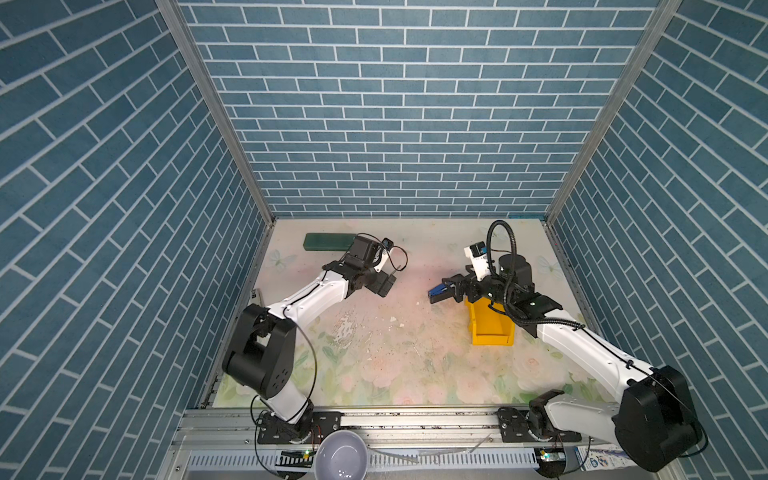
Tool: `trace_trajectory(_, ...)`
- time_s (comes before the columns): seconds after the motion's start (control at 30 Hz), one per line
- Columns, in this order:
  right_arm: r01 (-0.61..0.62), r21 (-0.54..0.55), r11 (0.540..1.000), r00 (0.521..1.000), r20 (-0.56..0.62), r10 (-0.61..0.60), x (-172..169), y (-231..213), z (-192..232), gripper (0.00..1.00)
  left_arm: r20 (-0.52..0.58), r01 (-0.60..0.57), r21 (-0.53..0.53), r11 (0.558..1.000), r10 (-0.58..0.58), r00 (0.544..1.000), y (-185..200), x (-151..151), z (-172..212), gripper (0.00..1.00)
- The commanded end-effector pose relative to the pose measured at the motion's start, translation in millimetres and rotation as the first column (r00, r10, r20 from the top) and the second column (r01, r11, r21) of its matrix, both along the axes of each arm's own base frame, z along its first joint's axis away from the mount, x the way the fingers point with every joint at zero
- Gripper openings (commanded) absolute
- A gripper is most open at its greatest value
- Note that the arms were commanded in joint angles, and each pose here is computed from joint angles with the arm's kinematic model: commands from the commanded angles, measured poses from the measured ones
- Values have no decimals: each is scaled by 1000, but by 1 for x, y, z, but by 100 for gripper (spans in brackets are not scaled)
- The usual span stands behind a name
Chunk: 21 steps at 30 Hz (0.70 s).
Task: Put the screwdriver in the bin
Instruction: 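Reach the left gripper over the black screwdriver while the right arm nears the bin, then close the left gripper on the screwdriver handle and lift it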
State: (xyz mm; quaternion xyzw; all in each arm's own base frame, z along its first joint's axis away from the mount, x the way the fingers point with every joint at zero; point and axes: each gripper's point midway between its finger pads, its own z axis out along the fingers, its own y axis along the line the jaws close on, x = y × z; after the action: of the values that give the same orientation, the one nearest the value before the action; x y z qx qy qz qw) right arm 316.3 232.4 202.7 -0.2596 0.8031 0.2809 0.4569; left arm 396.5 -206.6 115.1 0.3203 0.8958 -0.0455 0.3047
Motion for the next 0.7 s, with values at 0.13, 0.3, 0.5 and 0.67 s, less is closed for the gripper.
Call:
trace_trajectory(0.13, -49, -24, 999, 999, 20, 49, -6, 14, 0, 98, -210, 36, 134, 990, -7, 978, 5, -13, -43, 96)
trace_trajectory(0.3, -68, -21, 997, 998, 0, 68, -12, 18, -7, 97, -245, 19, 162, 987, 21, 969, 9, -8, -61, 90)
trace_trajectory(0.5, -81, -19, 997, 997, -15, 81, -14, 21, -12, 96, -284, -4, 158, 987, 49, 958, 12, -3, -84, 83)
trace_trajectory(0.67, -81, -16, 997, 996, -37, 81, -14, 22, -18, 96, -317, -13, 161, 987, 64, 946, 13, 3, -94, 76)
